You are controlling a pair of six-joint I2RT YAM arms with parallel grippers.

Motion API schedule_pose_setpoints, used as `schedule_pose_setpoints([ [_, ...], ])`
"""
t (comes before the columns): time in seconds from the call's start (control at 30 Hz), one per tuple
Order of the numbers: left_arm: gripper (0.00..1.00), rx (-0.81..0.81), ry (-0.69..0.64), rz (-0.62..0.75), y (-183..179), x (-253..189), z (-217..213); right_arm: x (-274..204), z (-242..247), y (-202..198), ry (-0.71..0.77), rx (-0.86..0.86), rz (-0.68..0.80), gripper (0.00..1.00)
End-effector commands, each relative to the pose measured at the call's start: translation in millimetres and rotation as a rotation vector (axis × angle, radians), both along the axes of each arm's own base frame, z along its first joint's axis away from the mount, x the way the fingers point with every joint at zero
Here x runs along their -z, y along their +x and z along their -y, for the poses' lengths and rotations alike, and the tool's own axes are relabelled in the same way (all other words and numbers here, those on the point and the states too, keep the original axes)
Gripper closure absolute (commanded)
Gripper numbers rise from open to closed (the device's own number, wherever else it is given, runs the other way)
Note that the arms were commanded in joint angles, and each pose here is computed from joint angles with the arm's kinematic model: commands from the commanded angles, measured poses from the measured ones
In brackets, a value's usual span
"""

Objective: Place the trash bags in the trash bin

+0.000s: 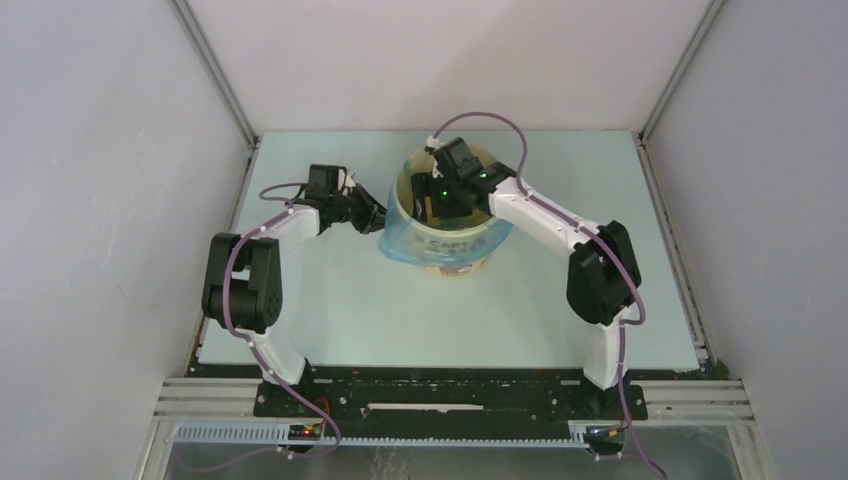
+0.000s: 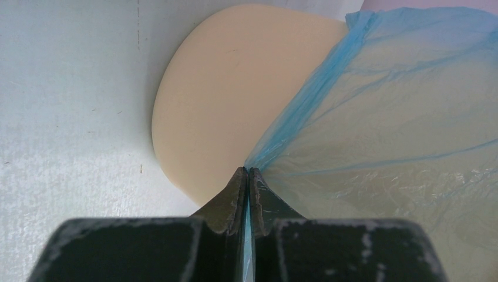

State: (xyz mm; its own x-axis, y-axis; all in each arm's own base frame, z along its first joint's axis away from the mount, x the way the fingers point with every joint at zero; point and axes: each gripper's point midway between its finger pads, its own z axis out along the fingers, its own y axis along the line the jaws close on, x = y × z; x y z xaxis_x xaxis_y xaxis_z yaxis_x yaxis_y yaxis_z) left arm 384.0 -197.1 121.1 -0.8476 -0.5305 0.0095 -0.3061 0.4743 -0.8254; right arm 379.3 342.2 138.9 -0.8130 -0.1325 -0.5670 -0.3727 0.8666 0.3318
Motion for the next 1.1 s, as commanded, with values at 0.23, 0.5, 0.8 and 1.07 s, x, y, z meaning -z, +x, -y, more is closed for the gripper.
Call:
schedule_pose_setpoints([
  [0.23, 0.92, 0.007, -0.005, 0.056, -2, -11, 4, -36, 35, -33, -0.059, -0.027, 0.052, 0.16],
  [0.5, 0.92, 0.002, -0.015, 0.048, 1, -14, 7, 27, 23, -32, -0.082, 0.001, 0.008, 0.19],
  [0.8, 0.93, 0.024, -0.014, 0.050, 0, -17, 18, 75, 16, 0, -0.129, 0.037, 0.063, 0.19],
  [1.07, 0.92, 0.042, 0.011, 0.061, -1, -17, 17, 52, 20, -4, -0.129, 0.020, 0.060, 0.17],
])
